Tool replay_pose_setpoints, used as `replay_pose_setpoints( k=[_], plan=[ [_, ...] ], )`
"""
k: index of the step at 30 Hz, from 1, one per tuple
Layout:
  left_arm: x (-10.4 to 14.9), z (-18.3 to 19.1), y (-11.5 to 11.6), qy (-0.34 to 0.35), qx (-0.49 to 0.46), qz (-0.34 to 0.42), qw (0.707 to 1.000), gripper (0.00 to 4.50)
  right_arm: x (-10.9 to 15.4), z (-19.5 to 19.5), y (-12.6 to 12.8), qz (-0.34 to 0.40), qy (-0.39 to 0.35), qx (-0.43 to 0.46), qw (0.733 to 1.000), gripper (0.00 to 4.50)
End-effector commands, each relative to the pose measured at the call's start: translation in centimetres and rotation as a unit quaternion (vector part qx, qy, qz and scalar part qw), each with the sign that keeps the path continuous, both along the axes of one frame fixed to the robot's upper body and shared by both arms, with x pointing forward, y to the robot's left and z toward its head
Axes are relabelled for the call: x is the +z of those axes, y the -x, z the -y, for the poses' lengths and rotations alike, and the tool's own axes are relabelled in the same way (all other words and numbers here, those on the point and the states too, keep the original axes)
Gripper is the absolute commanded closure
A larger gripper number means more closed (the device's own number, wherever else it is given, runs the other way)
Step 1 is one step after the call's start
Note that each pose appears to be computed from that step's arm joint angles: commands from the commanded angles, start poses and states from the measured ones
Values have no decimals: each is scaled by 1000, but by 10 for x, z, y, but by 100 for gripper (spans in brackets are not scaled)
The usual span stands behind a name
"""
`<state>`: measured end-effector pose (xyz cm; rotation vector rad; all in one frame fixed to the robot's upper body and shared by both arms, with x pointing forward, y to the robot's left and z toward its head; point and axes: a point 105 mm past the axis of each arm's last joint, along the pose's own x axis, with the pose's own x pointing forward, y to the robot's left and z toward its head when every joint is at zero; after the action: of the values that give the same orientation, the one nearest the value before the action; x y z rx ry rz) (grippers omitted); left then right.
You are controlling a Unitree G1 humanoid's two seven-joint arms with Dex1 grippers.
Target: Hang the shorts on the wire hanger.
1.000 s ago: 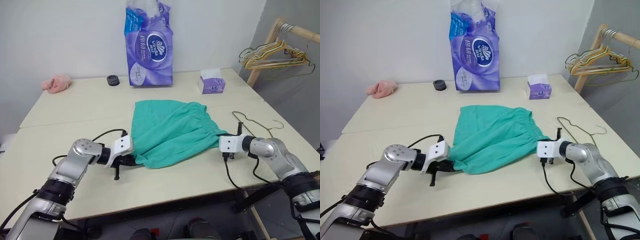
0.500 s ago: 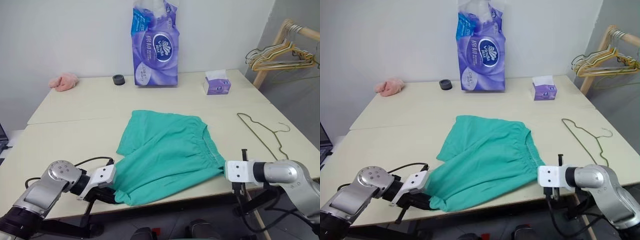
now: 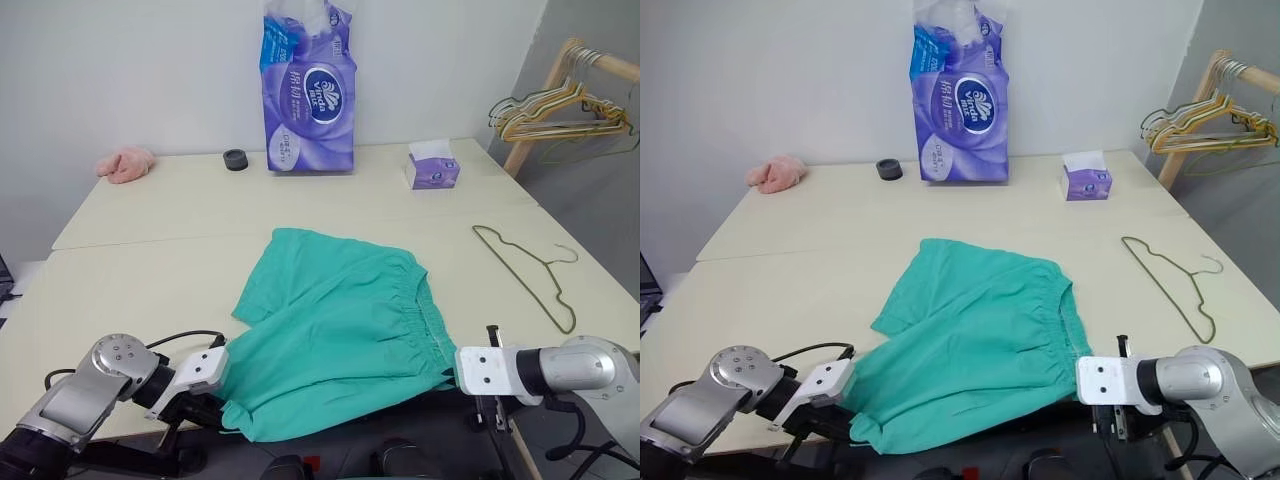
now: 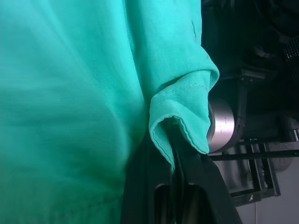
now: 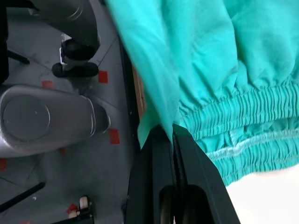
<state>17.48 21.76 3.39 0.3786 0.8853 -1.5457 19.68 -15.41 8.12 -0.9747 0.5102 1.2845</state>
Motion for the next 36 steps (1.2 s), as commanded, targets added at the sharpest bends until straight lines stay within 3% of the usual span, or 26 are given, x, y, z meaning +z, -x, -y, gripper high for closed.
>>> replay_pose_setpoints(
  k=[1, 3, 5, 14, 17, 20, 24, 27, 30, 36],
  plan=[
    [3, 7, 7, 11, -9, -5, 1000, 450, 8, -6, 5, 0, -1, 32, 999, 448],
    [3, 10, 9, 15, -1, -10, 1000, 450, 8, -5, 7, -8, 3, 37, 999, 448],
    [4, 15, 7, 24, 14, -9, 1000, 402, 9, -4, 11, -22, 6, 42, 999, 394],
    [9, 23, 2, 36, 22, -9, 999, 156, 25, -2, 18, -46, -13, 59, 997, 98],
    [18, 28, -8, 51, 41, 5, 998, 74, 44, 5, 11, -42, -38, 43, 997, 1],
    [37, 40, -19, 102, 74, 14, 992, 2, 63, 8, 2, -36, -91, 6, 995, 0],
    [79, 60, -49, 201, 136, 39, 969, 2, 83, 13, -23, -2, -194, -87, 977, 0],
    [91, 65, -72, 222, 182, 64, 956, 2, 91, 21, -45, 30, -267, -170, 948, 0],
    [91, 72, -98, 180, 196, 149, 952, 2, 87, 52, -69, 95, -313, -309, 893, 0],
    [116, 97, -110, 212, 171, 211, 939, 2, 74, 97, -88, 128, -359, -497, 780, 0]
  ],
)
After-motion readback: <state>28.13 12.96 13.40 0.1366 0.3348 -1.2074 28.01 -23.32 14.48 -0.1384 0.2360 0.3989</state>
